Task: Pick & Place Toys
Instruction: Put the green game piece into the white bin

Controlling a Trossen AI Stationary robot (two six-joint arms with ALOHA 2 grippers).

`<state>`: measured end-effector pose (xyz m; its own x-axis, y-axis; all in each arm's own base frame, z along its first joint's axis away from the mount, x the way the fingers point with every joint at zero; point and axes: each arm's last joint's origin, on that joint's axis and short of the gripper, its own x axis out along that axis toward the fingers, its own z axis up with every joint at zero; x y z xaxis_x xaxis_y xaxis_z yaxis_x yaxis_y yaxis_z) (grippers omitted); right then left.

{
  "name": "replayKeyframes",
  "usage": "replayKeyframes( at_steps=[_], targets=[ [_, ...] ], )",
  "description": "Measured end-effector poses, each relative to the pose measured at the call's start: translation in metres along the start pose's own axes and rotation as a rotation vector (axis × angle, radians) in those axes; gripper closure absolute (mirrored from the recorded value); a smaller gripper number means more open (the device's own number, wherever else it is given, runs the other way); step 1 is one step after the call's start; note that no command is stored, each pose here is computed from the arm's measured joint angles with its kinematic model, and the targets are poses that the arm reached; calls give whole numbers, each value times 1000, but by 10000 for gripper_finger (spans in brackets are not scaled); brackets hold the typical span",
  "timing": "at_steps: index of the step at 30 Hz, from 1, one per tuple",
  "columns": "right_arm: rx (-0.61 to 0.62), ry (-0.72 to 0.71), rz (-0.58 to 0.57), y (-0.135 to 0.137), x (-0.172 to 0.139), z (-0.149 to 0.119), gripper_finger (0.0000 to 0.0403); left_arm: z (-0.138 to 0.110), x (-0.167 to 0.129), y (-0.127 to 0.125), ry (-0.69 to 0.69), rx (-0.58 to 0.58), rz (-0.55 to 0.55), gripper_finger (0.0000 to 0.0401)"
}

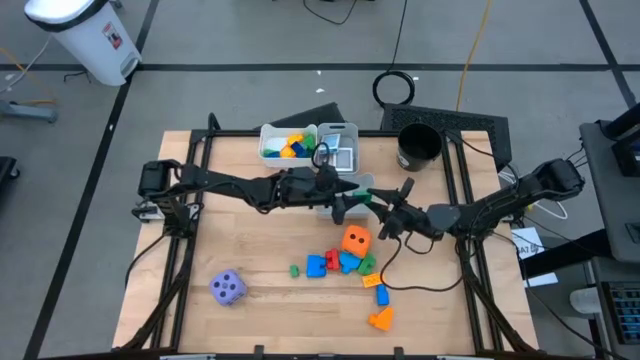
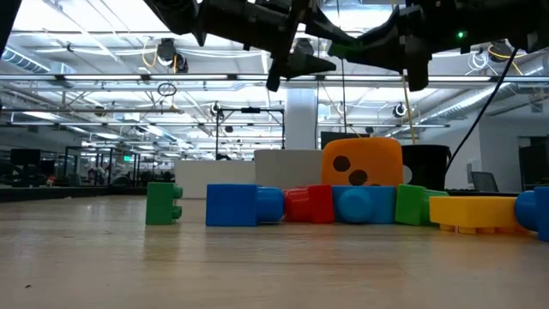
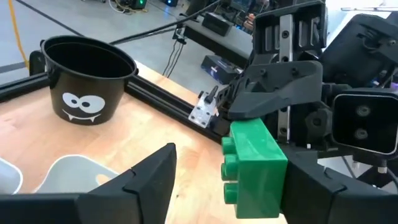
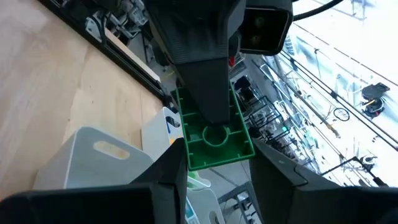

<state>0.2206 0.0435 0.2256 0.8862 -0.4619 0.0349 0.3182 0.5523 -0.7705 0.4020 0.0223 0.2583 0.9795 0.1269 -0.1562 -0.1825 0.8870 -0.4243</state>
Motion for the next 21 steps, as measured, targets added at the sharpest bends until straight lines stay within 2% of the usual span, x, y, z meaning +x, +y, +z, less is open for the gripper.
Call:
replayKeyframes(
  at_steps=[6,10,13,17,19,21],
  targets=[
    [6,-7,-9,-1,0,1,295,0,0,-1,16,-2,-39,202],
    [27,-5,-5,-1,0,0,284,0,0,-1,17,-5,-45,260],
    [74,1,0,0,0,0,270,0,0,1,17,36,-42,305],
    [276,28,-7,1,0,-2,250,8,-4,5,14,84,-19,304],
    [355,61,-13,3,0,-4,242,13,-9,6,7,101,41,304],
    [368,92,10,3,-2,-7,236,16,-13,7,-10,128,127,304]
  ],
)
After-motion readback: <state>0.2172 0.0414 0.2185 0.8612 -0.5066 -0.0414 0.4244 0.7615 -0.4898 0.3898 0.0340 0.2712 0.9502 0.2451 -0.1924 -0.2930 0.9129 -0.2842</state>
